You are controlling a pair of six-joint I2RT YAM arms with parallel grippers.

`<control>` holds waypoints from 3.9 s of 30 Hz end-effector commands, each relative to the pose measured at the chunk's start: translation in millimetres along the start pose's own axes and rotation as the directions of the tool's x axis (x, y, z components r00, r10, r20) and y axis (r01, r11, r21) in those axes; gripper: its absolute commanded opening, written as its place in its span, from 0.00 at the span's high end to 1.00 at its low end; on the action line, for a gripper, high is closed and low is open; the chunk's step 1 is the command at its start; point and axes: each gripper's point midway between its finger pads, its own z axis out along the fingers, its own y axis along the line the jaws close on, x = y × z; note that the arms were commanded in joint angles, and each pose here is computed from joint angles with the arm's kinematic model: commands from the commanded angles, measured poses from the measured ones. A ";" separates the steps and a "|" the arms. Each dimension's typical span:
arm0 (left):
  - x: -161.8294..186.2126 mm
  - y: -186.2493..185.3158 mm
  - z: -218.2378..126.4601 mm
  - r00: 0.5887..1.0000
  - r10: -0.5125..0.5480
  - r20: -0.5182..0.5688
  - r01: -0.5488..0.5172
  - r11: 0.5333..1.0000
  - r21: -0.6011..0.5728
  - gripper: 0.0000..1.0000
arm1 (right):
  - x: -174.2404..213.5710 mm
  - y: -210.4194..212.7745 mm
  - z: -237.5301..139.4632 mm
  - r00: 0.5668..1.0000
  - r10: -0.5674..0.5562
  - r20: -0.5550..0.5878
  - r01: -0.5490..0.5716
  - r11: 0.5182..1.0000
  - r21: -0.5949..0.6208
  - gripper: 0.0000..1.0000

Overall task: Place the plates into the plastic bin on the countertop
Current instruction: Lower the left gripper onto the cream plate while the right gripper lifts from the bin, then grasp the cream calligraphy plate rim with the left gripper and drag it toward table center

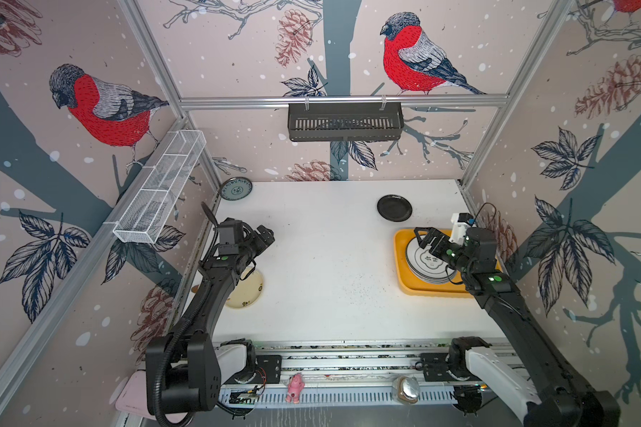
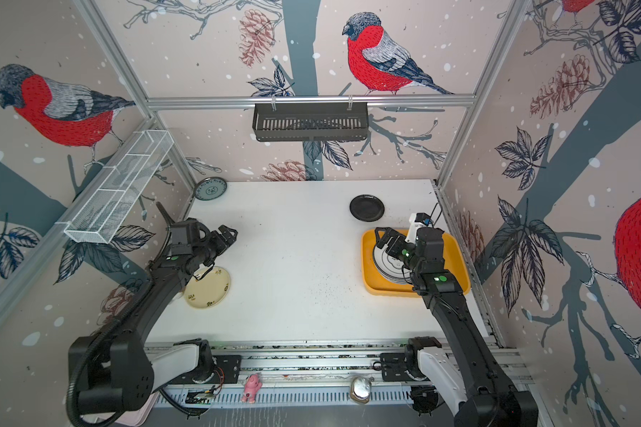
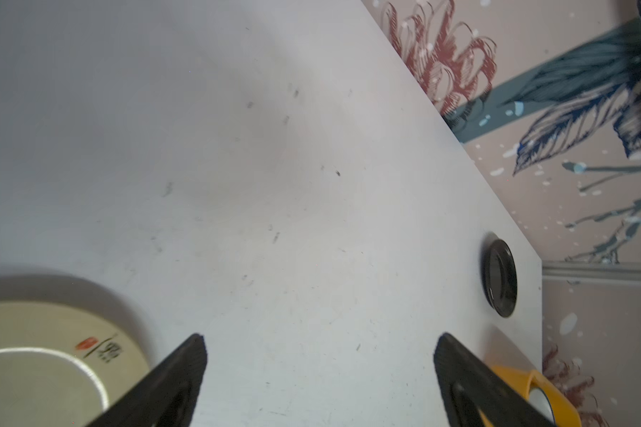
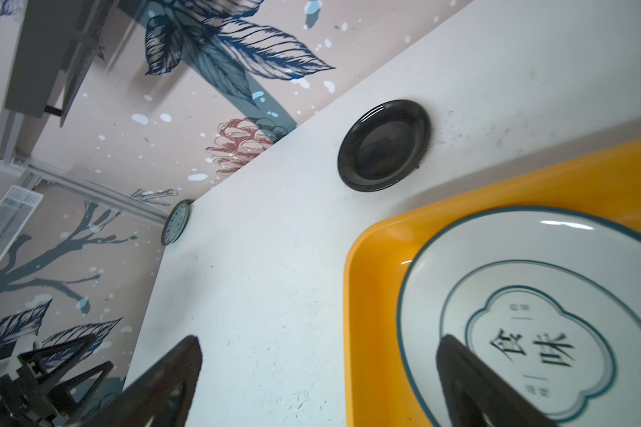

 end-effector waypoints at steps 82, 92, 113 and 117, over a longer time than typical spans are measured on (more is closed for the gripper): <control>81.2 137.3 25.6 0.858 -0.509 -0.076 0.473 0.838 -0.273 0.48 | 21.6 84.7 124.0 0.988 -0.101 -0.116 0.061 0.949 -0.310 0.00; 87.0 143.9 29.3 0.832 -0.553 -0.047 0.524 0.810 -0.263 0.69 | 18.4 85.0 119.6 0.987 -0.116 -0.112 0.079 0.952 -0.295 0.00; 70.5 125.6 24.1 0.874 -0.483 -0.042 0.470 0.866 -0.173 0.95 | 13.6 87.1 112.6 0.989 -0.110 -0.102 0.078 0.958 -0.277 0.00; 57.3 107.7 21.2 0.905 -0.423 -0.056 0.416 0.903 -0.106 0.96 | 13.2 88.8 107.7 0.989 -0.110 -0.099 0.080 0.960 -0.270 0.00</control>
